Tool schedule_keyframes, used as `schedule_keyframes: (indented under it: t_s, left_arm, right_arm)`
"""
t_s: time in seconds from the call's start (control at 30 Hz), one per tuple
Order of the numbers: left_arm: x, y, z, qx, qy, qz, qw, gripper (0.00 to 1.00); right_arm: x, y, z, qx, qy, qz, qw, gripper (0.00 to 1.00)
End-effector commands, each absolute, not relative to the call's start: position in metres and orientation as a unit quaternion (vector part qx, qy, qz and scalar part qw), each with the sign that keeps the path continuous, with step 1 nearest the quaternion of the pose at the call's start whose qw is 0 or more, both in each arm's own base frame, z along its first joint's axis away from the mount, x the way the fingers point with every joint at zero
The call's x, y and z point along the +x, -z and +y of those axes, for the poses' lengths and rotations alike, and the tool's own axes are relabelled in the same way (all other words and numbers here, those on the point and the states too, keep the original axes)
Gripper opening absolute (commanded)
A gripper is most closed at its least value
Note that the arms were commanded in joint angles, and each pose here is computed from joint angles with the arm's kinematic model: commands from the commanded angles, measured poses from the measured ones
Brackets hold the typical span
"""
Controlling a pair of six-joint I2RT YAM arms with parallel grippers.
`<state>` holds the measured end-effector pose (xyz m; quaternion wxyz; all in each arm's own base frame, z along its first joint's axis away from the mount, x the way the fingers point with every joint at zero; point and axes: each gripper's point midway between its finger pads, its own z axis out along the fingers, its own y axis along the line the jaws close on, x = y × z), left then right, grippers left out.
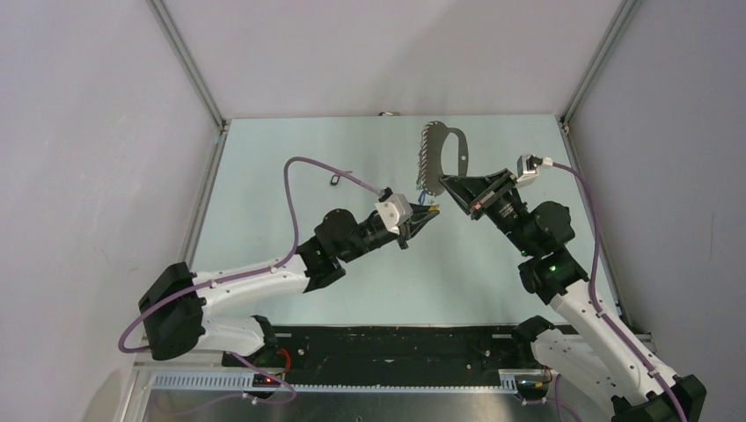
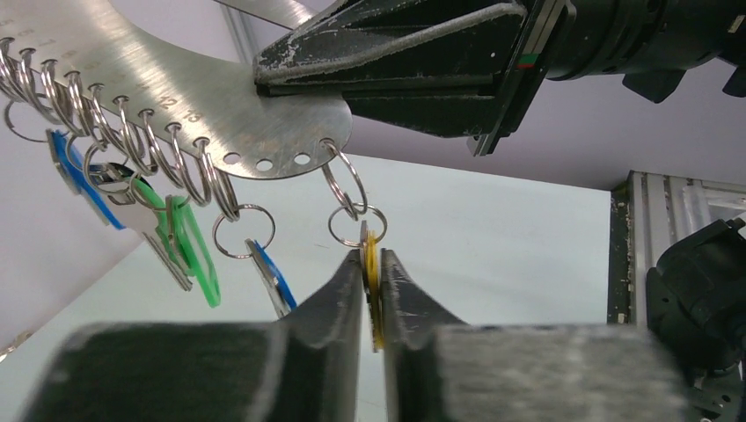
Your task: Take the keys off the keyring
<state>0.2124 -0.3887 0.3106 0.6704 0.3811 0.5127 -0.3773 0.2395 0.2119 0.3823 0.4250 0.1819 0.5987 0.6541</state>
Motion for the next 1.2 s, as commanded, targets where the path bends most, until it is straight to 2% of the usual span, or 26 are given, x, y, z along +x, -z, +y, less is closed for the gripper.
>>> schedule_keyframes:
  t_s: [0.0,0.03,0.07,0.3,0.33,0.37,0.4,0.43,0.47,0.5,0.53,0.57,0.6,0.7,0.77,0.87,1.0,1.17]
  left_arm:
    - [0.213,-0.342,-0.391,0.365,0.392,0.484,0.692,0.09]
    - [0.213,-0.342,-0.391,0.364,0.392,0.485,0.692,0.02]
    - [0.214,-0.341,-0.391,0.363,0.393,0.487,0.691,0.01]
    - [0.210,-0.327,-0.387,0.332,0.423,0.541,0.647,0.00]
    - [0.209,-0.330,-0.384,0.317,0.432,0.553,0.638,0.00]
    - [0.208,-0.315,-0.383,0.316,0.428,0.586,0.611,0.00]
    - [0.211,-0.321,-0.378,0.303,0.422,0.599,0.610,0.00]
    - [0.210,-0.299,-0.373,0.304,0.405,0.643,0.575,0.00]
    - [0.215,-0.309,-0.367,0.288,0.392,0.656,0.578,0.00]
    - [0.212,-0.282,-0.357,0.301,0.359,0.702,0.537,0.00]
    - [0.214,-0.289,-0.353,0.302,0.343,0.713,0.532,0.00]
    - [0.209,-0.264,-0.339,0.325,0.300,0.750,0.492,0.00]
    - [0.212,-0.270,-0.335,0.331,0.280,0.759,0.486,0.00]
    - [0.201,-0.238,-0.294,0.408,0.166,0.803,0.401,0.00]
    - [0.208,-0.247,-0.275,0.442,0.102,0.799,0.395,0.00]
    - [0.227,-0.272,-0.248,0.453,0.015,0.781,0.430,0.00]
    - [0.238,-0.293,-0.238,0.473,-0.055,0.748,0.462,0.00]
    - [0.252,-0.296,-0.227,0.533,-0.221,0.670,0.466,0.00]
  right_arm:
    - [0.232,-0.412,0.205,0.170,-0.676,0.554,0.454,0.00]
    - [0.232,-0.411,0.204,0.170,-0.675,0.555,0.455,0.00]
    - [0.231,-0.412,0.203,0.170,-0.674,0.554,0.457,0.00]
    - [0.244,-0.385,0.179,0.220,-0.626,0.574,0.479,0.01]
    - [0.246,-0.377,0.175,0.232,-0.613,0.583,0.480,0.20]
    - [0.248,-0.371,0.172,0.238,-0.603,0.589,0.483,0.34]
    - [0.249,-0.361,0.169,0.241,-0.587,0.603,0.484,0.58]
    - [0.251,-0.355,0.165,0.245,-0.574,0.610,0.488,0.67]
    - [0.251,-0.345,0.161,0.244,-0.554,0.626,0.491,0.76]
    - [0.252,-0.339,0.157,0.244,-0.540,0.633,0.498,0.78]
    - [0.250,-0.329,0.152,0.232,-0.514,0.649,0.510,0.80]
    - [0.250,-0.324,0.148,0.225,-0.499,0.656,0.519,0.80]
    - [0.248,-0.315,0.143,0.204,-0.470,0.671,0.536,0.81]
    - [0.243,-0.301,0.130,0.142,-0.398,0.695,0.582,0.81]
    - [0.241,-0.294,0.126,0.104,-0.368,0.701,0.602,0.81]
    - [0.235,-0.291,0.138,0.028,-0.372,0.689,0.622,0.79]
    - [0.225,-0.298,0.160,-0.074,-0.395,0.651,0.643,0.75]
    - [0.218,-0.305,0.182,-0.182,-0.397,0.609,0.662,0.72]
